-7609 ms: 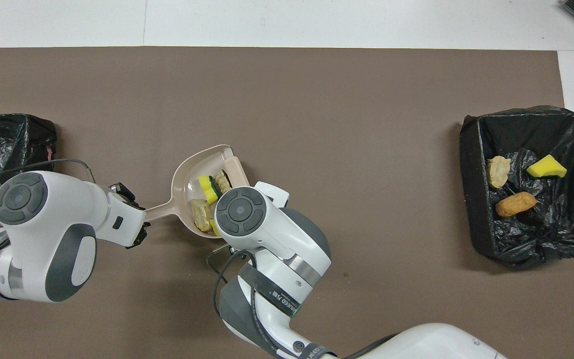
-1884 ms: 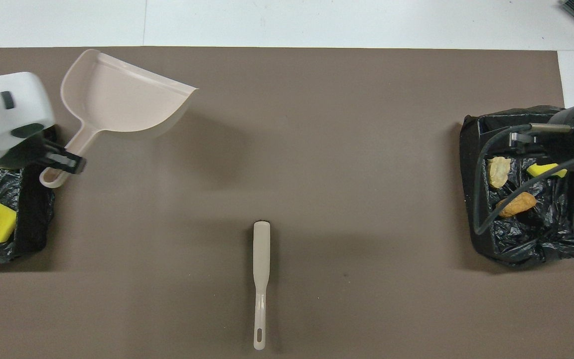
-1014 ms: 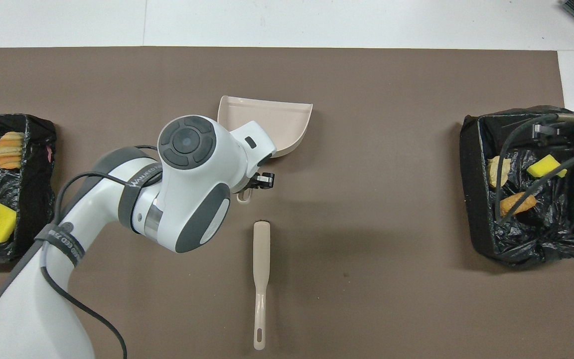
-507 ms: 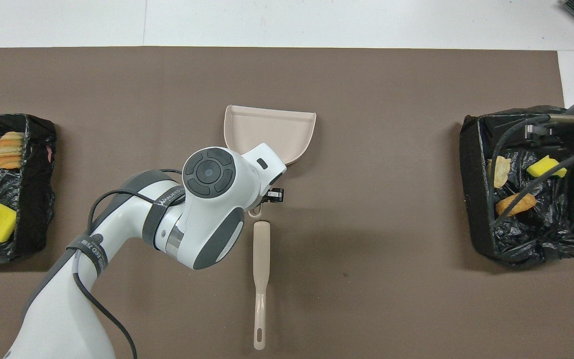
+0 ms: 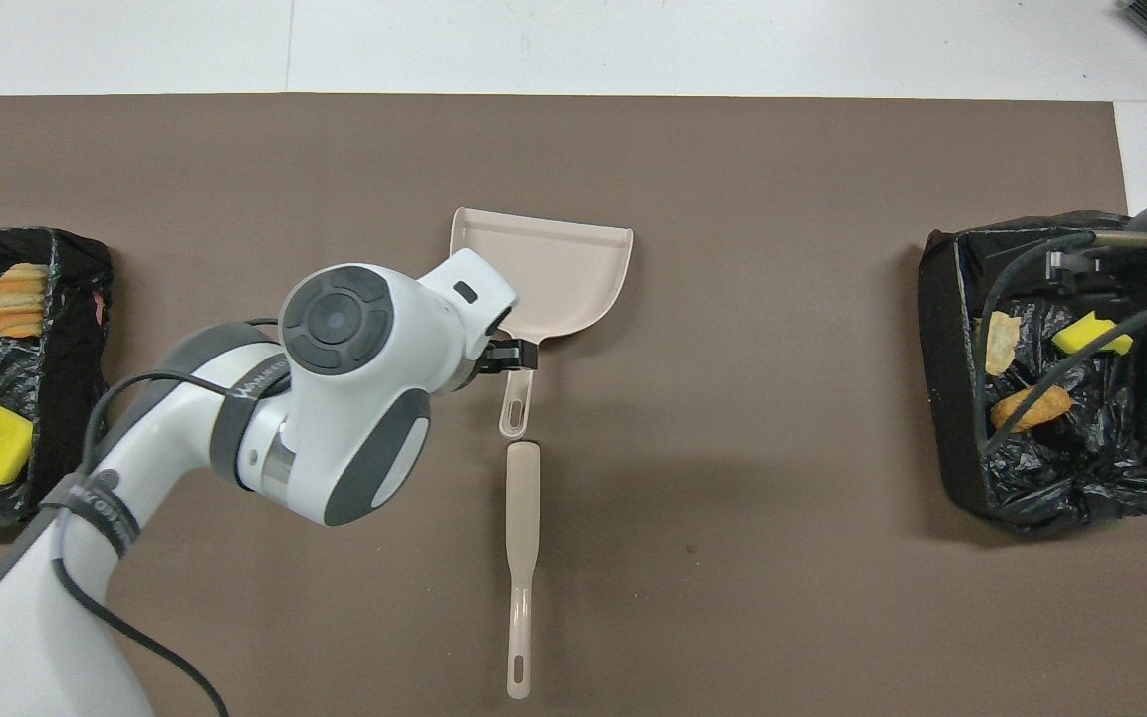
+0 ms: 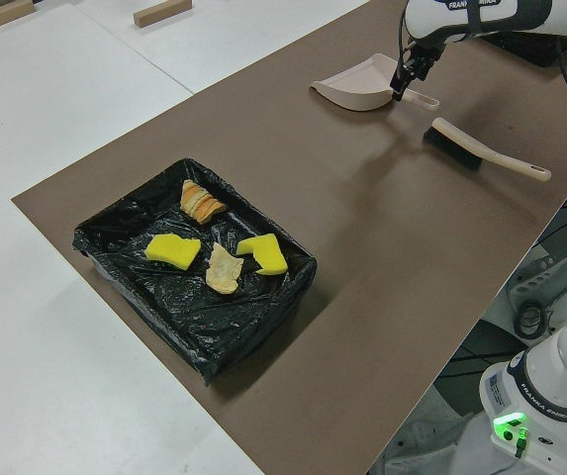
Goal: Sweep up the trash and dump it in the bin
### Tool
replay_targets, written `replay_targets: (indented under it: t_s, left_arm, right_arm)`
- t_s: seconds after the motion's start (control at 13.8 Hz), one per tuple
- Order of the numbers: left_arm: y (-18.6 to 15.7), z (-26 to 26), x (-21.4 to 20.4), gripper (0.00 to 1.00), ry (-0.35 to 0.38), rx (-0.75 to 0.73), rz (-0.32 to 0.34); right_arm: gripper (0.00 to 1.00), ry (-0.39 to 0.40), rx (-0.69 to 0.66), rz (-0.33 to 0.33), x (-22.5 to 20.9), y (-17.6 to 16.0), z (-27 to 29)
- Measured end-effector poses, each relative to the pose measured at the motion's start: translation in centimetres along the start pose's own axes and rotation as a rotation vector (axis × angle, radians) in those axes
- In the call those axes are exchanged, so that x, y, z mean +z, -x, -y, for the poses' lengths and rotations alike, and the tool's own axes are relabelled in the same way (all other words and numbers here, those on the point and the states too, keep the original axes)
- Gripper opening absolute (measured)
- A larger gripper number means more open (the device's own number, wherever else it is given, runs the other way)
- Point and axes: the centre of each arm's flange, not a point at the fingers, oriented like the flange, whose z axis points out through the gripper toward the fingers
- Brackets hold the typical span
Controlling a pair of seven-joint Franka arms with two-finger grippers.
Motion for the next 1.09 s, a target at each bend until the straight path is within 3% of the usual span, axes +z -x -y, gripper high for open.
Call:
replay_targets:
  t_s: [0.29, 0.58, 0.87, 1.09]
  left_arm:
    - [-2.1, 9.5, -6.4, 1.0, -0.043, 0.062, 0.016]
    - [-1.7, 18.5, -13.3, 1.0, -0.075, 0.13, 0.043]
    - [-1.1, 22.6, -19.8, 1.0, -0.084, 0.134, 0.064]
    - [-0.6, 22.8, -24.8, 1.0, -0.083, 0.131, 0.088]
  right_arm:
    - [1.0, 0.0, 0.004, 0.001, 0.0, 0.0, -0.2]
    - [1.0, 0.0, 0.006, 0.001, 0.0, -0.1, -0.3]
    - [1.0, 0.0, 0.007, 0.001, 0.0, -0.1, -0.4]
    - [1.0, 0.0, 0.007, 0.001, 0.0, -0.1, -0.4]
